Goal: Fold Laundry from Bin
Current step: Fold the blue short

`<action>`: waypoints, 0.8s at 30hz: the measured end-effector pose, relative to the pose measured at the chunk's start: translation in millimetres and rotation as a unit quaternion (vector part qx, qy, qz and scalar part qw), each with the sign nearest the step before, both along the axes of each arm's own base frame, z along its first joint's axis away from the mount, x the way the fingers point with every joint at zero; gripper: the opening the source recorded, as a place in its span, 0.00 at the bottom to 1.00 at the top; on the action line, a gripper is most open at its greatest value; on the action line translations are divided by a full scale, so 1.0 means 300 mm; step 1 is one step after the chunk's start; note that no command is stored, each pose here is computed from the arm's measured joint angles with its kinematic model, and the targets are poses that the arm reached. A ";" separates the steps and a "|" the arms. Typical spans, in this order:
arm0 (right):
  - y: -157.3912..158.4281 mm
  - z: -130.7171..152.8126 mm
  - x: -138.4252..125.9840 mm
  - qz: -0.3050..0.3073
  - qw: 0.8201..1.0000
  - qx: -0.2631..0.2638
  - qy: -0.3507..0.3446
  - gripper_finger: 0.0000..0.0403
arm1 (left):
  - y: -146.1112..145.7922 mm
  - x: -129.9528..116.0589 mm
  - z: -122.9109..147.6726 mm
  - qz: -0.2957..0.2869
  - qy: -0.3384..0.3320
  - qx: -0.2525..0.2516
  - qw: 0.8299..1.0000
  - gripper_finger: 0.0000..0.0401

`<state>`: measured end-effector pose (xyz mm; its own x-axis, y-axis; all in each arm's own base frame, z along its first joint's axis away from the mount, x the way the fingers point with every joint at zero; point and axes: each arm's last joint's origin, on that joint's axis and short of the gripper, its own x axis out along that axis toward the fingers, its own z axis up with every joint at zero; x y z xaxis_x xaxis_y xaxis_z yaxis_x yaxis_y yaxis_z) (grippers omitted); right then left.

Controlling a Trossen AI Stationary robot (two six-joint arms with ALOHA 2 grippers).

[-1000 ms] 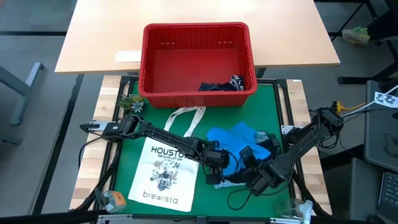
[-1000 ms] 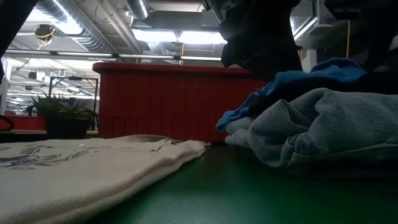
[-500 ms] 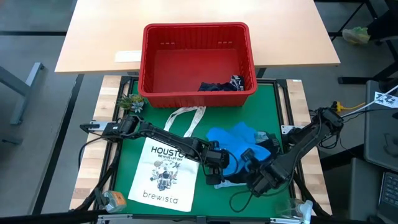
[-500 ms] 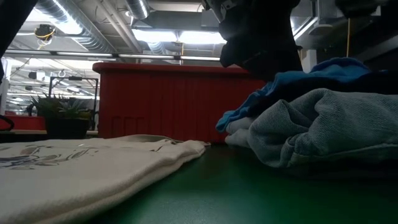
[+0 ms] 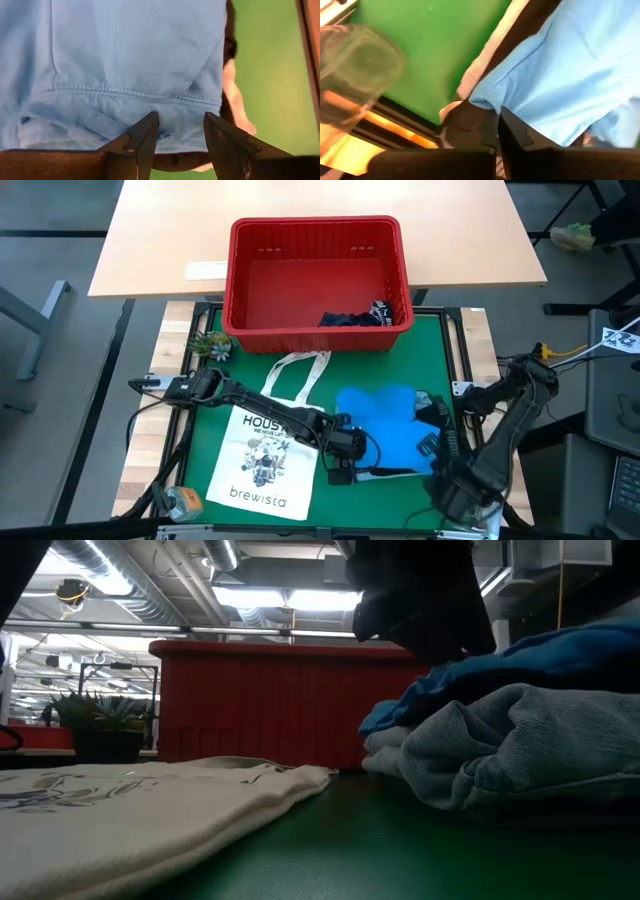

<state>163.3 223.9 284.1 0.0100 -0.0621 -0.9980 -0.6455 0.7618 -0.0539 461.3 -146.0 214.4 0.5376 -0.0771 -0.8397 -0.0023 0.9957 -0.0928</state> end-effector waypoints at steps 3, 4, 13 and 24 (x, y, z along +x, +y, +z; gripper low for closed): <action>0.011 -0.002 -0.019 -0.023 1.000 -0.002 0.001 0.01 | -0.032 -0.014 0.011 -0.011 -0.003 -0.001 1.000 0.39; 0.015 -0.003 -0.023 -0.029 1.000 -0.001 0.000 0.01 | -0.043 -0.019 0.016 -0.015 -0.005 -0.002 1.000 0.39; 0.027 -0.003 -0.028 -0.034 0.999 0.004 -0.015 0.01 | -0.095 -0.047 0.048 -0.036 -0.014 -0.007 0.999 0.39; 0.027 -0.004 -0.027 -0.034 0.999 0.003 -0.018 0.11 | -0.098 -0.016 0.073 -0.033 -0.071 -0.023 0.997 0.39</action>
